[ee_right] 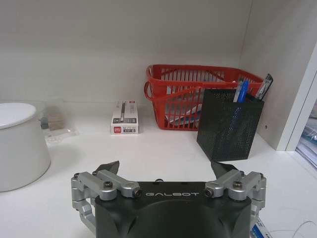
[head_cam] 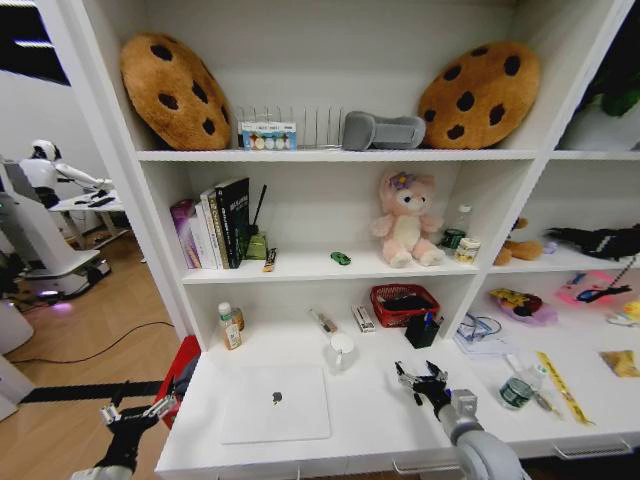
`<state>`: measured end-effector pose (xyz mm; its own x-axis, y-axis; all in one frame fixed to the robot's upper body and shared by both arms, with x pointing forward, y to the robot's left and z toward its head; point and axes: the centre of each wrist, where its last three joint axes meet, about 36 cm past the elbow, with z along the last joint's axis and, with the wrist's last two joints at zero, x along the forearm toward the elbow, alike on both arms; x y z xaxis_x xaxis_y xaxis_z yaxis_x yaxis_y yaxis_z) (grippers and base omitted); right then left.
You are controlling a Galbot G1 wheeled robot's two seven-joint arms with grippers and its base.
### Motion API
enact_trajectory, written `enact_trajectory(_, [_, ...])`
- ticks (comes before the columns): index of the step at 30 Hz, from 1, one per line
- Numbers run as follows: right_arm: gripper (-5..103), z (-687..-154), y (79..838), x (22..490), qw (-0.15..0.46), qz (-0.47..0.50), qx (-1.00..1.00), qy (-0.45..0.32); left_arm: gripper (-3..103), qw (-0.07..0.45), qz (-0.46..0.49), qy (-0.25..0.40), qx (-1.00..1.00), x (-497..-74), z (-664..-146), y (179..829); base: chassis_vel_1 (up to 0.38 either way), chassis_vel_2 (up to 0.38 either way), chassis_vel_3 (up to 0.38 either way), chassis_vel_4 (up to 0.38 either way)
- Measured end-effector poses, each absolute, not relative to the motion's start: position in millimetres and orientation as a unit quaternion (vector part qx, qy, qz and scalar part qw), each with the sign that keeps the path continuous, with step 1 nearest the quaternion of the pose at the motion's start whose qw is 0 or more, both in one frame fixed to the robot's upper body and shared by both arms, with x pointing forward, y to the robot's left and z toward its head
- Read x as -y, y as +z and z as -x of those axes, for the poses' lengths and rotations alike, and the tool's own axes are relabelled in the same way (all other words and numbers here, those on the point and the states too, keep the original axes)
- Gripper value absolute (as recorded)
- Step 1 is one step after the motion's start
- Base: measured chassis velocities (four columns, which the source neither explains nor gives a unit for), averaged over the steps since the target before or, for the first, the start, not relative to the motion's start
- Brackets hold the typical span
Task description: Organize the objects on the table.
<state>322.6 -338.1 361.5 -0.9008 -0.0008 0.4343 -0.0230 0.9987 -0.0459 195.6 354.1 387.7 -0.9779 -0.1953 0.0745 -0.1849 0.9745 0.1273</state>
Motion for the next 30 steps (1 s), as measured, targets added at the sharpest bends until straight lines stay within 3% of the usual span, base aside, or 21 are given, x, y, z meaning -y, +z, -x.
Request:
enact_trajectory(7, [100, -347, 362, 334, 0.260, -0.009, 0.965, 0.024, 100, 0.044, -0.096, -0.060, 0.993, -354, -196, 388, 0.000, 0.000, 0.000, 0.000])
enact_trajectory(21, [101, -346, 349, 329, 0.294, -0.001, 0.956, 0.024, 100, 0.044, -0.096, -0.060, 0.993, -354, -196, 388, 0.000, 0.000, 0.000, 0.000])
enact_trajectory(26, [96, -349, 344, 329, 0.297, 0.001, 0.955, 0.024, 100, 0.044, -0.096, -0.060, 0.993, -354, -196, 388, 0.000, 0.000, 0.000, 0.000])
enact_trajectory(30, [83, -349, 339, 328, 0.299, 0.007, 0.954, 0.025, 100, 0.044, -0.096, -0.060, 0.993, -354, -196, 388, 0.000, 0.000, 0.000, 0.000])
